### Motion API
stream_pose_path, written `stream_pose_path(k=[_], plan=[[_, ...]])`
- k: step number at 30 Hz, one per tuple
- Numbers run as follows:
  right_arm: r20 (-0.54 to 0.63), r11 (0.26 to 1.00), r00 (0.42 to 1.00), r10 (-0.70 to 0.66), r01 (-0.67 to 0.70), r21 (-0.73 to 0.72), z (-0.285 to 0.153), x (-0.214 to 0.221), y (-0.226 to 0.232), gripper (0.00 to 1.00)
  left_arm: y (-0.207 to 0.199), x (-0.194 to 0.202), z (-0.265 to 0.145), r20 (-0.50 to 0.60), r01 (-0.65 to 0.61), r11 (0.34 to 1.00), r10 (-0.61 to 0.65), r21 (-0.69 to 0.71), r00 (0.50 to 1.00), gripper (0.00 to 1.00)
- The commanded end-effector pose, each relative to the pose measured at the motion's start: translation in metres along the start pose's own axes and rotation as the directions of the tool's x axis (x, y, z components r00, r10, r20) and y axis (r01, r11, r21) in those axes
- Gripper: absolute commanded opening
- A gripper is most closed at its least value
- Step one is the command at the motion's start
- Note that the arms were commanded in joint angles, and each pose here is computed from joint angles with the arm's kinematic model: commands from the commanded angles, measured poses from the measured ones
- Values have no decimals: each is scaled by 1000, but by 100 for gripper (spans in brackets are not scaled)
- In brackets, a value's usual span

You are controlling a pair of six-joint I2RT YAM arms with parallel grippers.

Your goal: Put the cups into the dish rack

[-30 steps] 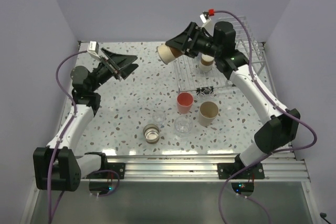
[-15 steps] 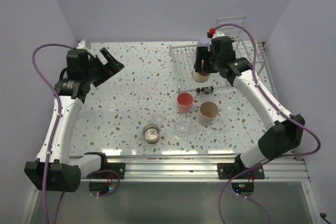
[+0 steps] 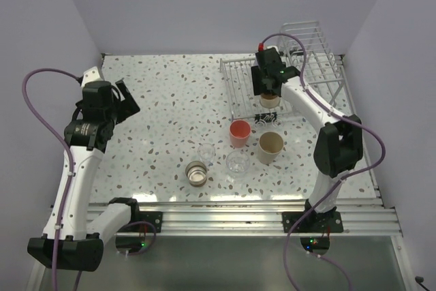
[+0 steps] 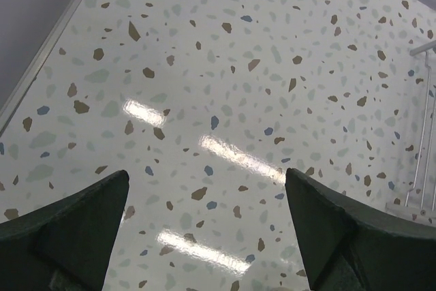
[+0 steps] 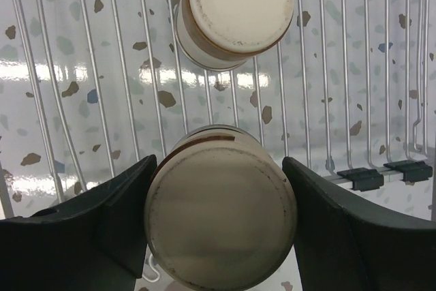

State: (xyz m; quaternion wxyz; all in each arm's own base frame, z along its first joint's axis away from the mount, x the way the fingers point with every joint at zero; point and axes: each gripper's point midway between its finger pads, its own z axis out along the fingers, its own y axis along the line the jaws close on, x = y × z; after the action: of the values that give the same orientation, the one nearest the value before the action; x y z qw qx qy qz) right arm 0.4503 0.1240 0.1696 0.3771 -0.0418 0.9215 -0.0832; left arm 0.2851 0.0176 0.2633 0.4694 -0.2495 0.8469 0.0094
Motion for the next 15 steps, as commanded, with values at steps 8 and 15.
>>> stream_pose_path(k=[8, 15], plan=[[76, 992, 993, 90, -96, 79, 29, -20, -10, 0, -10, -1, -11, 5, -69, 994, 69, 86, 998, 100], [103, 980, 982, 161, -172, 104, 45, -7, -16, 0, -11, -6, -15, 28, -81, 992, 78, 95, 997, 100]])
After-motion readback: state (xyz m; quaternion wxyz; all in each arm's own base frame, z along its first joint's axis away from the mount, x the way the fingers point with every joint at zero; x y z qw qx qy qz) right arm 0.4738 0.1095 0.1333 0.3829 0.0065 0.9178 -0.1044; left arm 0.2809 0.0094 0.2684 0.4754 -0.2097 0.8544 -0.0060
